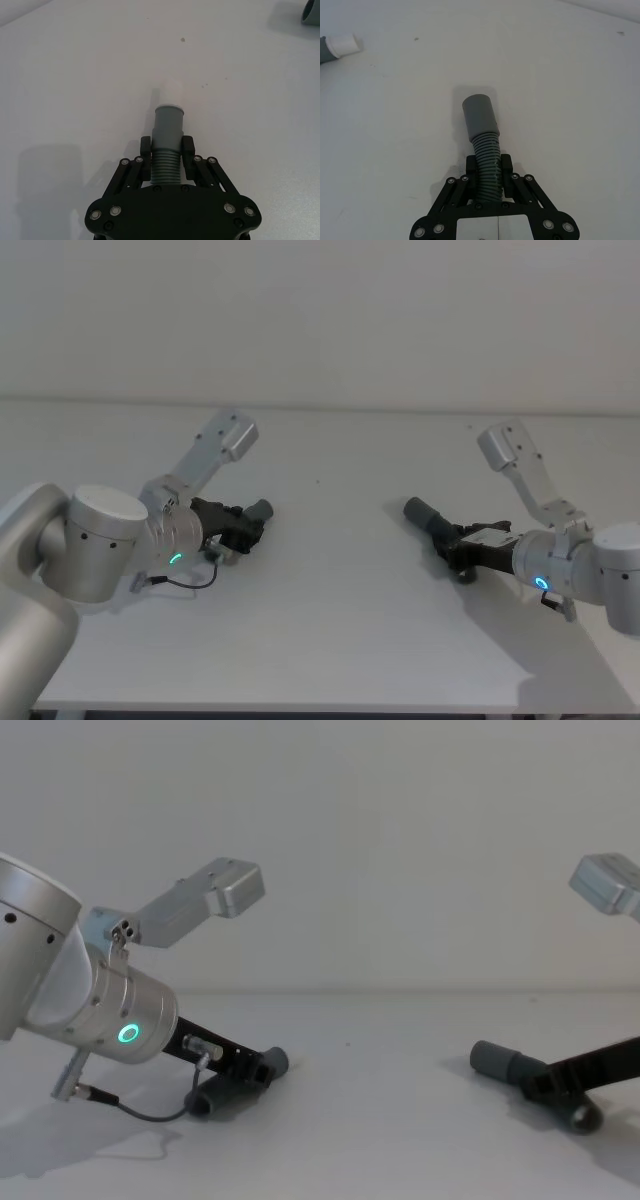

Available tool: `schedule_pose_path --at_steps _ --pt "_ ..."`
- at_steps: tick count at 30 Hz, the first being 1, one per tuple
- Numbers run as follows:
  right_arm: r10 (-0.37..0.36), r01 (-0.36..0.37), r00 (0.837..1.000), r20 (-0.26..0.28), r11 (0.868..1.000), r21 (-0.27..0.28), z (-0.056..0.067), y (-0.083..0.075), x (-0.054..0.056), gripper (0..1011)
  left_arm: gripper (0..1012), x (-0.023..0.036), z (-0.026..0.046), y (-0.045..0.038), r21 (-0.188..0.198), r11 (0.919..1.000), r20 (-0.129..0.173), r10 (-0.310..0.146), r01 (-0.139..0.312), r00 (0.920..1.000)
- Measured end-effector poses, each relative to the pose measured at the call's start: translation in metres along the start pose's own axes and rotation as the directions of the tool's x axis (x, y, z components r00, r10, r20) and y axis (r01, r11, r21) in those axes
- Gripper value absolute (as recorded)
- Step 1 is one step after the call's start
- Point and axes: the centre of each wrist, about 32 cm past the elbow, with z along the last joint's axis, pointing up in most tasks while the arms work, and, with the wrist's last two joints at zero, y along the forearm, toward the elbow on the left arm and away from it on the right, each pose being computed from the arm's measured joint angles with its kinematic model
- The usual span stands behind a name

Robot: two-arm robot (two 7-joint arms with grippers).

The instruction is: Use both hands to pick up one end of the pipe from the table, align the ends, and insert them.

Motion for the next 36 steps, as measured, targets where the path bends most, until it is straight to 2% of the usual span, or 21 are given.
schedule_pose_path --at_steps 13,21,29,33,34,36 --pt "0.0 0.0 1.0 0.0 1.0 0.0 0.0 0.0 0.0 284 353 -0.0002 -0.0001 0.0 0.0 1.0 0.0 0.001 -0.001 1.0" --pt "0.001 -0.001 1.0 -0.002 1.0 0.021 -0.005 -0.002 -0.002 284 352 -0.0054 -0.0001 0.0018 -0.012 0.9991 0.013 0.04 -0.04 0.9991" --pt "0.015 -0.014 1.0 -0.011 0.993 0.114 -0.012 -0.01 -0.002 284 352 -0.0153 0.0026 0.0079 -0.073 0.9913 0.035 0.112 -0.11 0.9931" --pt "0.034 -0.031 0.999 -0.012 0.985 0.17 -0.015 -0.016 0.0 284 352 -0.0194 0.0061 0.0131 -0.111 0.9837 0.039 0.147 -0.142 0.9884" --pt "0.048 -0.046 0.999 -0.009 0.979 0.199 -0.017 -0.018 0.002 284 352 -0.0205 0.008 0.0155 -0.127 0.9797 0.042 0.162 -0.155 0.986" --pt "0.059 -0.057 0.998 -0.003 0.974 0.221 -0.018 -0.021 0.005 284 353 -0.0216 0.0103 0.0185 -0.144 0.9756 0.044 0.173 -0.165 0.9839"
